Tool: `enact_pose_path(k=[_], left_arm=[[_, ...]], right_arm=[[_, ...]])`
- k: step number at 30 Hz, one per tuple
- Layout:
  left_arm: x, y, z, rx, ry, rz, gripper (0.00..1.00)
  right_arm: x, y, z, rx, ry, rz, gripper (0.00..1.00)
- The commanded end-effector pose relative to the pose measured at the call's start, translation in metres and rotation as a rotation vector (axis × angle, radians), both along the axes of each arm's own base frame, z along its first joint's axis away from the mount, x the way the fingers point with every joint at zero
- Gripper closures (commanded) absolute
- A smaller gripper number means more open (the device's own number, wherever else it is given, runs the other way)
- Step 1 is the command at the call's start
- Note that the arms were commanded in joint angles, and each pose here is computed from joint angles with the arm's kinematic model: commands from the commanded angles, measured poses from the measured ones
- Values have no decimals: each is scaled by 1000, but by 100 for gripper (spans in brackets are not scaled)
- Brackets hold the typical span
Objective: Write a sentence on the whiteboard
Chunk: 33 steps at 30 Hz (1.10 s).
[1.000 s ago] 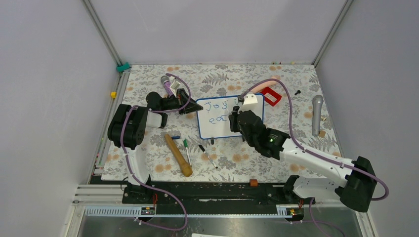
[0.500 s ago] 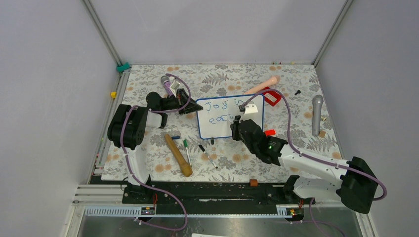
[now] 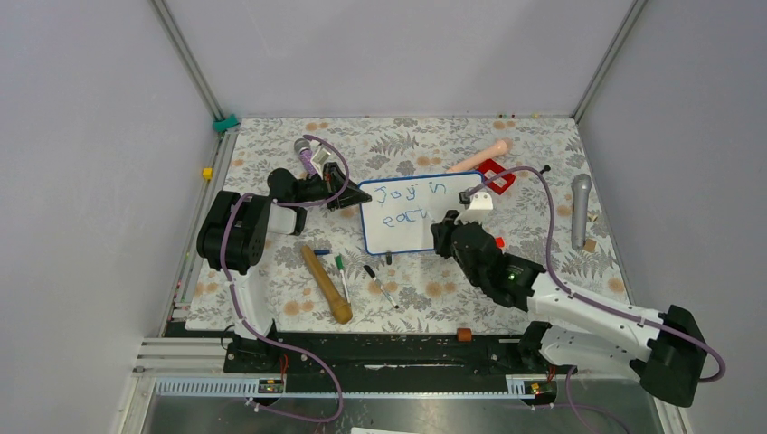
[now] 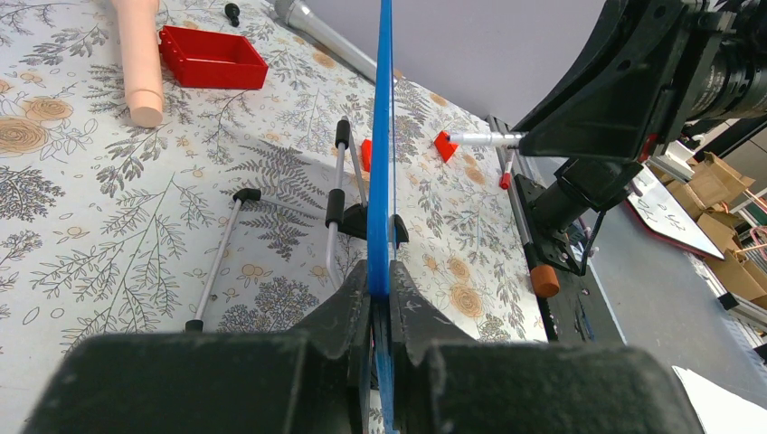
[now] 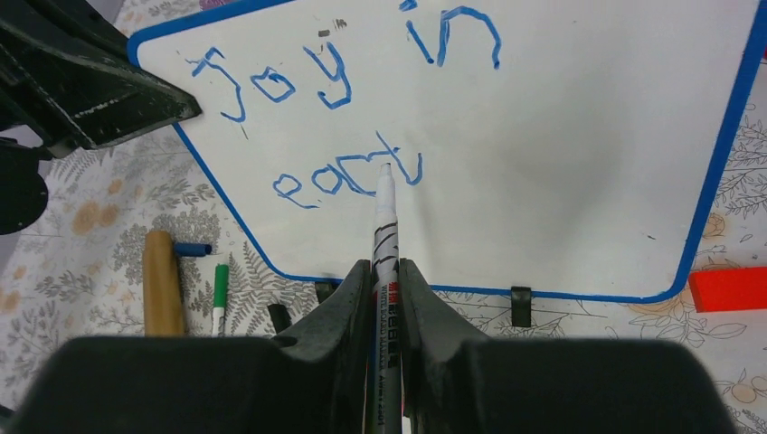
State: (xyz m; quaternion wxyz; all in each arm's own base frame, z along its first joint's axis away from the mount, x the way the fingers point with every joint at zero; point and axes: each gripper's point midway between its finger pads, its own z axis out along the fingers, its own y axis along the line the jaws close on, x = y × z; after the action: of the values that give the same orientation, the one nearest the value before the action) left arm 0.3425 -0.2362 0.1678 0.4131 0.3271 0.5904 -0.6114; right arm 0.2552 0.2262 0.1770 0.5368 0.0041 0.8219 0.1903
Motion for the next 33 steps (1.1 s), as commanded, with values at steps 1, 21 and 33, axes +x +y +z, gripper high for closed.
enact_pose_path(k=[1, 21, 33], left_arm=[[-27, -1, -21, 50, -103, -130, 100], [-28, -1, -21, 50, -102, -131, 100], [-27, 0, -21, 50, -103, -131, 100]], right_arm=[[-2, -17, 15, 82, -36, -77, 100], [-2, 11, -3, 52, -5, 40, 100], [12, 16, 7, -85, -23, 53, 100]])
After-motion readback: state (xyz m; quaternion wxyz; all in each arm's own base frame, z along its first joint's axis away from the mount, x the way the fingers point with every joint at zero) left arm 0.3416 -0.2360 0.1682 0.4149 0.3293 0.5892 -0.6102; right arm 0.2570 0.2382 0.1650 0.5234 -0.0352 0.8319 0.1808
